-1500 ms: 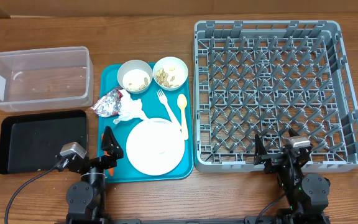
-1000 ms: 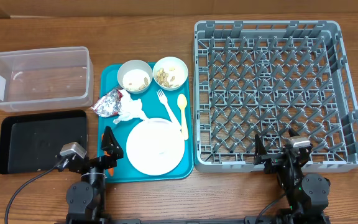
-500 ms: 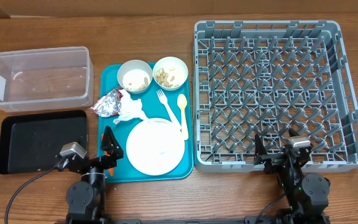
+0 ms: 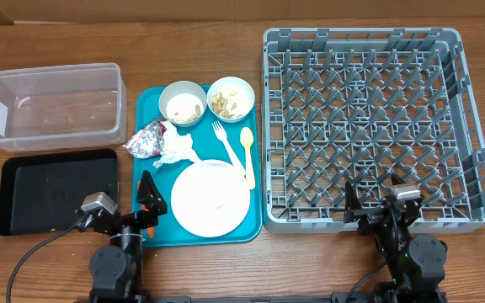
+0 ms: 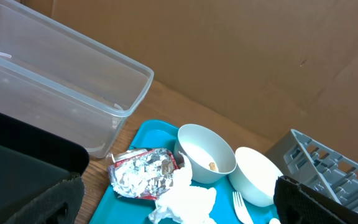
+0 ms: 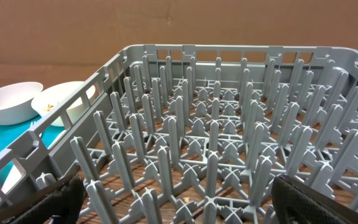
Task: Sort waste into correct bins and load items into the dishwasher rack
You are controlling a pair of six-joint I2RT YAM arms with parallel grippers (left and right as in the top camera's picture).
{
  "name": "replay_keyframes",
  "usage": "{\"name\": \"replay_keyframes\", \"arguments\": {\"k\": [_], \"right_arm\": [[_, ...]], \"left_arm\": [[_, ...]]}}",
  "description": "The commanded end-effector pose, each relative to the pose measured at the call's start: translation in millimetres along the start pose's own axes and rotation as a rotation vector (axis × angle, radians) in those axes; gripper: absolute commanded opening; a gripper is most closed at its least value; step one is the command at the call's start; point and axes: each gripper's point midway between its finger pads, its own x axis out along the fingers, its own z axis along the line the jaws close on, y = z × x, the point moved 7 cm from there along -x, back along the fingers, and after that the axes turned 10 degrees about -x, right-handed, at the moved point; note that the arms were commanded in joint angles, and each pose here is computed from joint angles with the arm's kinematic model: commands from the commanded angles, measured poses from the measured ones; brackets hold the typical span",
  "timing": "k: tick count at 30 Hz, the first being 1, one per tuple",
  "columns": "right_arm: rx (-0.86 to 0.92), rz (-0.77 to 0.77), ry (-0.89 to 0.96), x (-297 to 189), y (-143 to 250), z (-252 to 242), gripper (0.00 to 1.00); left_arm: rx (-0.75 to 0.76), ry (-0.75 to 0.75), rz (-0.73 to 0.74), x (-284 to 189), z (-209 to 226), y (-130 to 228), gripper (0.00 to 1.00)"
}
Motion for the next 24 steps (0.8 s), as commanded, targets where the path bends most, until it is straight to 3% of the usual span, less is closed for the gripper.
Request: {"name": "replay_keyframes", "arguments": {"k": [1,10,13,17,21,24], "right_arm": [[-0.002,-0.016,0.0,-1,-2,0,1.0],[-0.004,-0.028,0.001,-1,-4,0,1.0],[-0.006,-0.068,-0.03,-1,-11,2,1.0],[0.003,-0.137,-0.078,-9,-33,6,1.0],[0.082,-0.202,-0.077,-27,-70,2,1.0],[0.144,-0.168,-0.085,-36,-90,0,1.0]], "left_arm": [[-0.007,-0.008,-0.013,0,3,0,1.0],[-0.011,0.038,0.024,0,-2,4,1.0],[-0.046,0.141,0.096,-1,-13,10,1.0],[0.035,0.288,0.187,-8,-30,15,1.0],[0.153,0.341,0.176,-21,-57,-16,1.0],[0.235,0.317,0.21,-29,-83,-52,1.0]]}}
